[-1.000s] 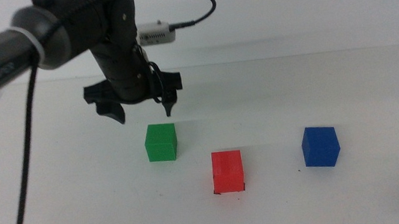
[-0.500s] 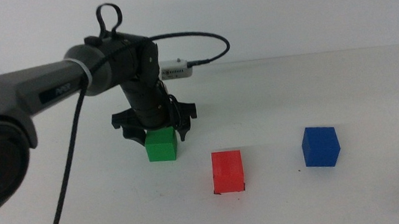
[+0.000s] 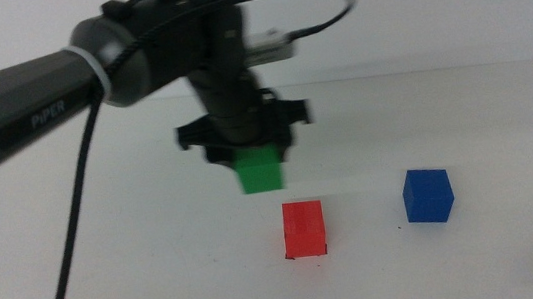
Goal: Stack red cubes first, then green, then blue cubes in a specific spot.
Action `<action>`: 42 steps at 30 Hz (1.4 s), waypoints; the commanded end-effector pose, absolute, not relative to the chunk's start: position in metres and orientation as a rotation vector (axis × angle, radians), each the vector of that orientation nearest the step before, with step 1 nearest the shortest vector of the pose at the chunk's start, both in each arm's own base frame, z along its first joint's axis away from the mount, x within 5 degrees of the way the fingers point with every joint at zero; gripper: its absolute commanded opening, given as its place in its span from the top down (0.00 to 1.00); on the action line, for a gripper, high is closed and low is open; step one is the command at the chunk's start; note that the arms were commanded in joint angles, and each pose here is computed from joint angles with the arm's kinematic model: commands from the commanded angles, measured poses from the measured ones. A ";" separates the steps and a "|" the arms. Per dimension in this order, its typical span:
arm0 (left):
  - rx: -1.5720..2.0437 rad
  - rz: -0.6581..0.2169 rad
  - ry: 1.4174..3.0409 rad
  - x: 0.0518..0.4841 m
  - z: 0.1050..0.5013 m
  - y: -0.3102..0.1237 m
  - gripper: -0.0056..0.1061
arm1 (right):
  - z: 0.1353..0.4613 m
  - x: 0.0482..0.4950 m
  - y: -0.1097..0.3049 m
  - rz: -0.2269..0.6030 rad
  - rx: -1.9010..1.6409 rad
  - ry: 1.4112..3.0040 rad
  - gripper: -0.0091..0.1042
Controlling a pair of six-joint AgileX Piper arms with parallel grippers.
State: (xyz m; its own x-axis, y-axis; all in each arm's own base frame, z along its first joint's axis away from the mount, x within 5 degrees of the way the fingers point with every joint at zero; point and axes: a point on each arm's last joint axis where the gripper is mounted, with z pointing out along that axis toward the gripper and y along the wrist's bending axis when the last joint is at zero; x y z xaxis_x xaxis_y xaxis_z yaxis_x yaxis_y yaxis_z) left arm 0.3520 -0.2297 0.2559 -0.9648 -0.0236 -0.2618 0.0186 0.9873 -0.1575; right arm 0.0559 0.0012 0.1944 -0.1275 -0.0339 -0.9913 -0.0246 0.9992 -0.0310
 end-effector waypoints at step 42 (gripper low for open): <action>0.058 -0.136 2.878 0.320 0.219 -0.294 0.11 | 0.195 0.056 0.001 -0.023 -0.044 1.685 0.10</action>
State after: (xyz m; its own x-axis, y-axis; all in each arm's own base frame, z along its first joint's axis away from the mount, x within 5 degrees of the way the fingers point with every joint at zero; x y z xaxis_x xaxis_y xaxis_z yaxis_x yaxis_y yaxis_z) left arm 0.3195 -0.2936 0.2121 -0.9718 0.0181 -0.2350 0.0368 0.9965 -0.0751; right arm 0.0559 0.0012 0.1944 -0.1275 -0.0339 -0.9913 -0.0246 0.9992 -0.0310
